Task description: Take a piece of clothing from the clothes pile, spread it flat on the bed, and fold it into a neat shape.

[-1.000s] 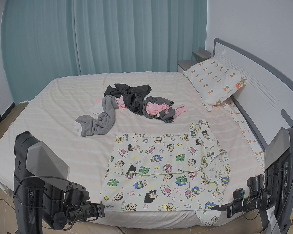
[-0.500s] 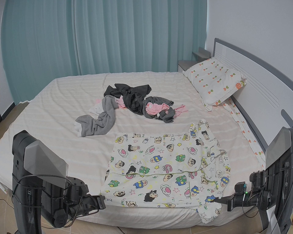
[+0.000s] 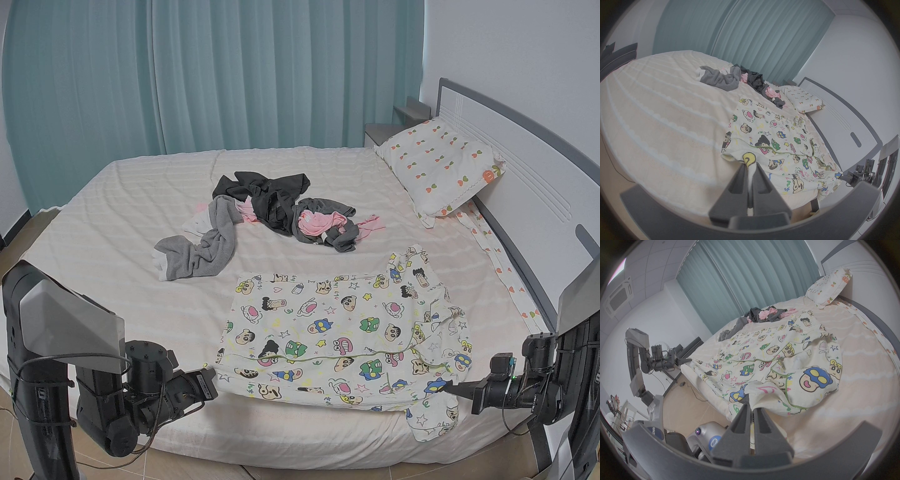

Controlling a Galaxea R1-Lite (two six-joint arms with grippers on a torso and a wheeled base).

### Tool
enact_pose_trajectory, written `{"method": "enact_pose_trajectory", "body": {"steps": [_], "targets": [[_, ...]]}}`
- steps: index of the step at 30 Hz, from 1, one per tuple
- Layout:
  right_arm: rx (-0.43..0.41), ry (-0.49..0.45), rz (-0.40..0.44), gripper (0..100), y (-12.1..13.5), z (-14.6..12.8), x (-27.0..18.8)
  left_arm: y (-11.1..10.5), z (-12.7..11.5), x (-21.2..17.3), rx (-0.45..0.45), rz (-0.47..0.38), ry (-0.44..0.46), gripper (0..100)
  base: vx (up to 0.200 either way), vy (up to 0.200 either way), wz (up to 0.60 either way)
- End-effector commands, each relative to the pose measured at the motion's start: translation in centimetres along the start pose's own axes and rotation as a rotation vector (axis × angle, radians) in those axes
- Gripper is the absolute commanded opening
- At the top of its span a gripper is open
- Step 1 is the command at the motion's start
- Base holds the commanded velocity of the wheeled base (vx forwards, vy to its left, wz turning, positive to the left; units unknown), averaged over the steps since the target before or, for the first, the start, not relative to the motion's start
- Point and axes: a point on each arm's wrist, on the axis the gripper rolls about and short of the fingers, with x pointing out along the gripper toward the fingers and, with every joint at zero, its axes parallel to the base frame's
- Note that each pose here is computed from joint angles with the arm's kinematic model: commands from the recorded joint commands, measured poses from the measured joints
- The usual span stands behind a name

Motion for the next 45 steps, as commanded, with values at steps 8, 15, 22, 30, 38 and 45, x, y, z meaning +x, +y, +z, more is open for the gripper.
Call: {"method": "enact_pose_trajectory", "body": {"steps": [8,15,22,30,38,45], "targets": [[0.0,-0.157,0.003,0,-0.2,3.6,-0.2,0.5,0.9,-0.1,-0.016,0.007,-0.041,0,0.0,0.0,0.0],[0.039,-0.247,0.012,0,-0.1,5.8,-0.7,0.4,0.4,-0.2,-0.01,-0.022,-0.004,0,0.0,0.0,0.0],[0.05,-0.269,-0.004,0,-0.6,6.1,-1.2,-0.5,1.7,0.7,-0.142,-0.099,-0.044,0,0.0,0.0,0.0],[0.06,-0.278,0.008,0,-0.8,6.2,-1.8,-0.6,1.9,0.8,-0.312,-0.14,0.014,0,0.0,0.0,0.0],[0.065,-0.275,0.005,0,-0.8,6.1,-2.0,-0.9,2.8,0.7,-0.455,-0.128,0.159,0,0.0,0.0,0.0],[0.085,-0.254,0.001,0,-0.6,5.5,-2.2,-0.5,3.7,0.5,-0.483,-0.058,0.199,0,0.0,0.0,0.0]]}}
